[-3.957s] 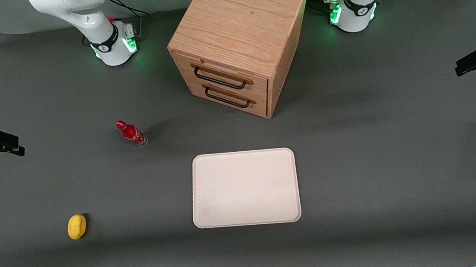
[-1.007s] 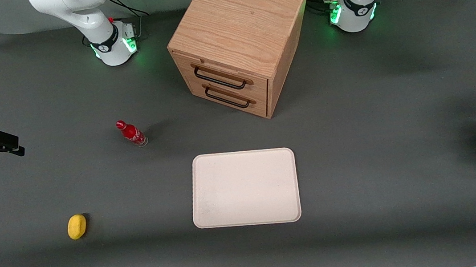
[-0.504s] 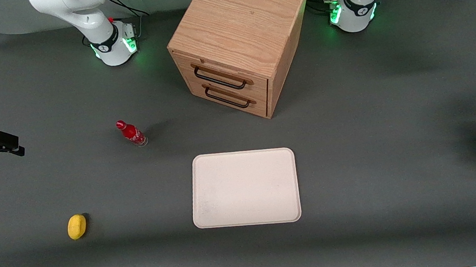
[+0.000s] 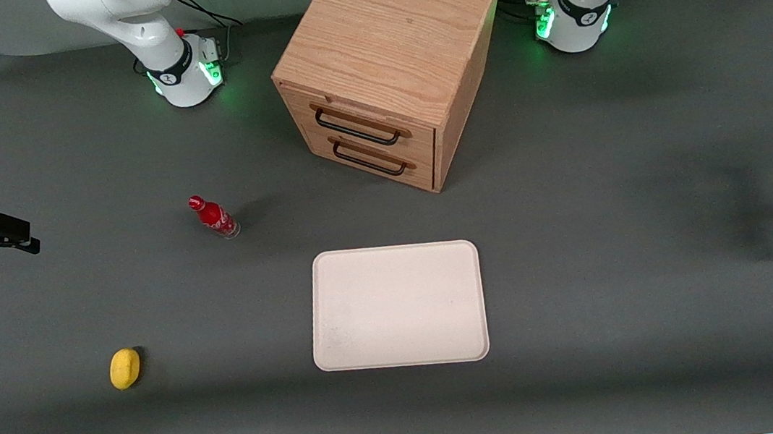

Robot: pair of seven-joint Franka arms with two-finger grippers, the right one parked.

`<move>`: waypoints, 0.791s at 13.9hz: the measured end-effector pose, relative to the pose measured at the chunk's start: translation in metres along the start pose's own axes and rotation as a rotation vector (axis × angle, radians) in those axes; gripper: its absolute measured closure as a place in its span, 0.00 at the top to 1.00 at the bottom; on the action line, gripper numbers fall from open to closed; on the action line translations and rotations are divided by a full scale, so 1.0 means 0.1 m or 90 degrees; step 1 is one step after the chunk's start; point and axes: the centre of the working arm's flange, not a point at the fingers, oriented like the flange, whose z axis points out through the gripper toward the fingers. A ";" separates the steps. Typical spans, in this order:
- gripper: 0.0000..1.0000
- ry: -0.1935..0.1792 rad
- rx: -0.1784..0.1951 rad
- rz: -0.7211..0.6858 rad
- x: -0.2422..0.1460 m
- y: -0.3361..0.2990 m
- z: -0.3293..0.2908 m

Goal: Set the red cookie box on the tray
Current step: 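Carry the held cookie box over to the cream tray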

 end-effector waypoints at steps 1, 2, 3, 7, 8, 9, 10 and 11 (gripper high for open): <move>0.03 0.001 0.003 -0.009 -0.08 0.18 -0.19; 0.03 0.000 0.004 -0.021 -0.18 0.37 -0.36; 0.03 0.002 0.006 -0.036 -0.29 0.56 -0.50; 0.03 0.008 0.011 -0.091 -0.85 1.32 -0.74; 0.03 0.010 0.013 -0.099 -0.94 1.48 -0.72; 0.03 0.008 0.014 -0.107 -0.97 1.64 -0.69; 0.03 0.007 0.019 -0.113 -0.93 1.80 -0.66; 0.03 0.006 0.024 -0.119 -0.84 1.95 -0.65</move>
